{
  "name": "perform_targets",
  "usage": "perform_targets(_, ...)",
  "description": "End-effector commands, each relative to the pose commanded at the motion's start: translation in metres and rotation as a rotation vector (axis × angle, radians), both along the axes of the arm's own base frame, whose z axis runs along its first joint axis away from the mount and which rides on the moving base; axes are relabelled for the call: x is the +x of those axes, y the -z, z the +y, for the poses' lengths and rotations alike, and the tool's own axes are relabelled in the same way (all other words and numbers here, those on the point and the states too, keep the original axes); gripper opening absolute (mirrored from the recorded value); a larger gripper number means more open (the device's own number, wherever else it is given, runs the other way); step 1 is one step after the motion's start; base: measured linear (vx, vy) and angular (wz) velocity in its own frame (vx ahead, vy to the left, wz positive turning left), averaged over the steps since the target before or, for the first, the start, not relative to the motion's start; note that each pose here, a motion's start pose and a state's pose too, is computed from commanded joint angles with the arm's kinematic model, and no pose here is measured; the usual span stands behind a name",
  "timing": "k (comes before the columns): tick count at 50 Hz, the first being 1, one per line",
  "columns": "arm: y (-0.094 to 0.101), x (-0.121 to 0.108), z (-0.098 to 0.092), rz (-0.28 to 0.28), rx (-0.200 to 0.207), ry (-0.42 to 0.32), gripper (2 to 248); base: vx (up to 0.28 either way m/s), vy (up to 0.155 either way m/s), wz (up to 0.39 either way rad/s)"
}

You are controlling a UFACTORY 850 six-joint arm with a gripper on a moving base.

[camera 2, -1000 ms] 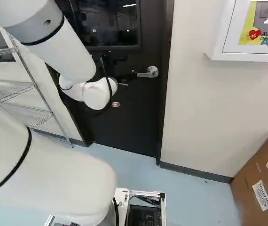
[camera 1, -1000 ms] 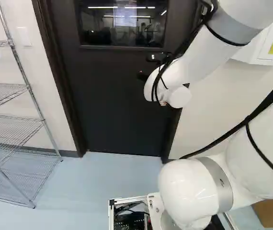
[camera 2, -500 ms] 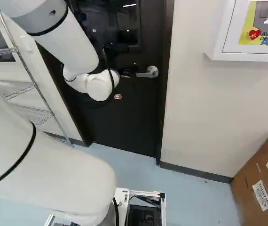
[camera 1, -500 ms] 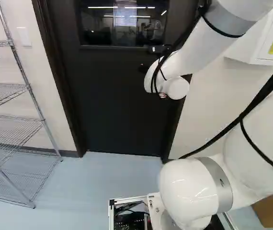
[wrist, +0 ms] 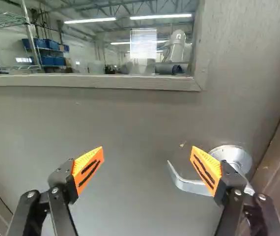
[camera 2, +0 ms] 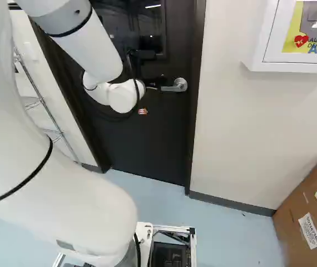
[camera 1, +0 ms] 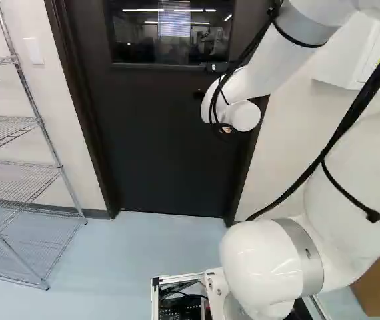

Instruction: Open the door and move inside

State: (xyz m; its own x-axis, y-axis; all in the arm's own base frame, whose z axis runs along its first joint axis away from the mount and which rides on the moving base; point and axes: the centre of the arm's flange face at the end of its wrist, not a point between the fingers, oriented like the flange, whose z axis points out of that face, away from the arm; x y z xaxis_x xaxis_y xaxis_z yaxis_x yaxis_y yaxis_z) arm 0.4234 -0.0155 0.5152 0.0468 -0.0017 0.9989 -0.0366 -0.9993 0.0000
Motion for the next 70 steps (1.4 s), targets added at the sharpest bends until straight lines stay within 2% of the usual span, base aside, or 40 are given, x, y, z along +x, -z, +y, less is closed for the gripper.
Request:
perform_targets(17,0.015,0.02,-0.001,0.04,0.001,0.001,247,0.0,0.0,0.0)
perform_targets(70,0.07,0.025,0.009,0.162,0.004,-0.023,247,0.0,0.0,0.0)
